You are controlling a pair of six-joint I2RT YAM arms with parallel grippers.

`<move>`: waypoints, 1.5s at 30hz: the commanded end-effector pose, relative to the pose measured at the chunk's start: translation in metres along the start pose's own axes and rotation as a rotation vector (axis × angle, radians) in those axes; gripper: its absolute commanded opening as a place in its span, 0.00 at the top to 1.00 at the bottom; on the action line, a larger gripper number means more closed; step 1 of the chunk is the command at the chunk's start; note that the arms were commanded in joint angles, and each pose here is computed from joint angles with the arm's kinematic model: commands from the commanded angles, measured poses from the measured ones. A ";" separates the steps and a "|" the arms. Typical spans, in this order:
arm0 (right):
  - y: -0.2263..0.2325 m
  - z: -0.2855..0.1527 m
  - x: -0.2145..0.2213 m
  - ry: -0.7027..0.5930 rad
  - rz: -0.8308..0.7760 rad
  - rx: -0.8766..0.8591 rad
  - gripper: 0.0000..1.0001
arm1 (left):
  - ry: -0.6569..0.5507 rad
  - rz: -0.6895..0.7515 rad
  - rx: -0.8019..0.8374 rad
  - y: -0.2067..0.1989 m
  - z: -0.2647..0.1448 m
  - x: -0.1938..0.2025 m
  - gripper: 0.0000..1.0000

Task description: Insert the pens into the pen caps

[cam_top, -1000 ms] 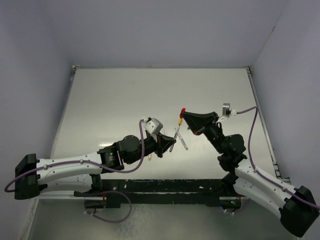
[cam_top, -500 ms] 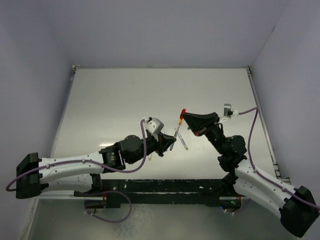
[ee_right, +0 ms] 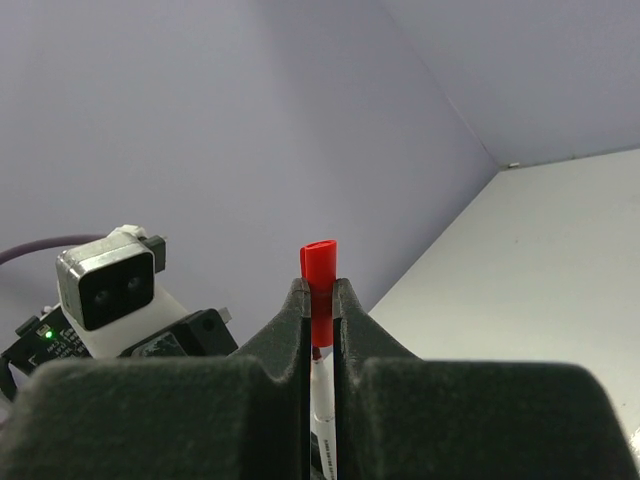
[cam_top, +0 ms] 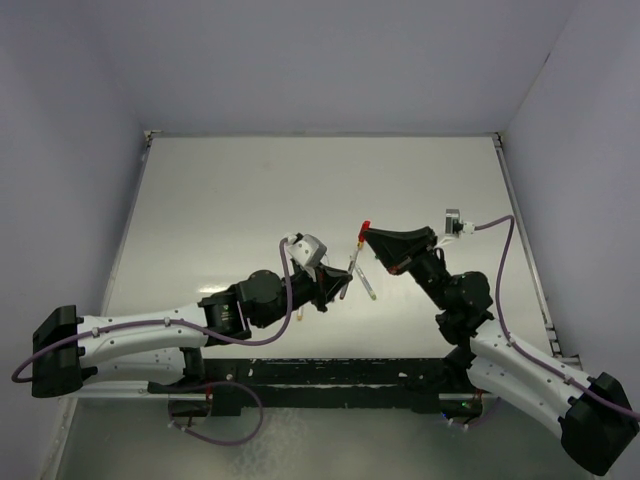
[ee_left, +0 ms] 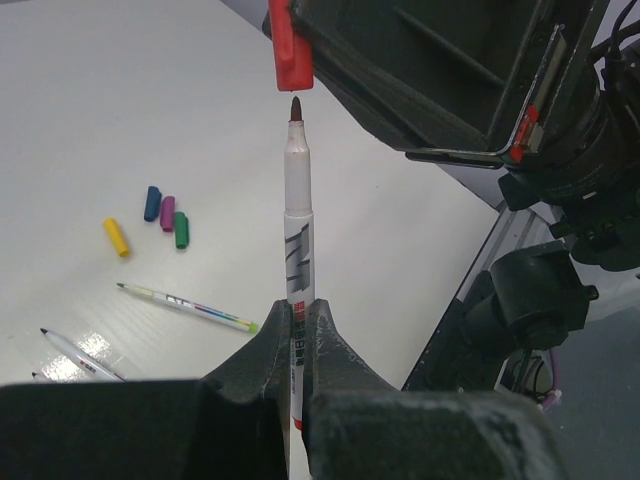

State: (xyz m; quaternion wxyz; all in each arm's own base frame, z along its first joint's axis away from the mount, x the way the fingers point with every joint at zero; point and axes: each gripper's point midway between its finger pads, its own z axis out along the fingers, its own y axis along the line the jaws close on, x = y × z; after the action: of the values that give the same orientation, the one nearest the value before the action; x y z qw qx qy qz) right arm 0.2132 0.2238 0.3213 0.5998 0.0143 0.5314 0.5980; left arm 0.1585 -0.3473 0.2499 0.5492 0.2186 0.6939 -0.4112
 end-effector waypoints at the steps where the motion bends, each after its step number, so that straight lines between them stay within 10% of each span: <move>1: 0.014 0.001 -0.008 -0.026 -0.016 -0.058 1.00 | -0.086 -0.012 0.021 -0.010 0.003 -0.030 1.00; 45: 0.010 0.002 0.004 0.021 0.002 -0.056 1.00 | -0.099 -0.034 -0.002 -0.004 -0.001 -0.027 1.00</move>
State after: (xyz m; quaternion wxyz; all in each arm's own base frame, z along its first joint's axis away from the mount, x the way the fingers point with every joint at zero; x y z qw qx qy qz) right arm 0.2129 0.2284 0.3153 0.5915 0.0061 0.5388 0.5998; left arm 0.1628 -0.3448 0.2517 0.5568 0.2075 0.6948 -0.4051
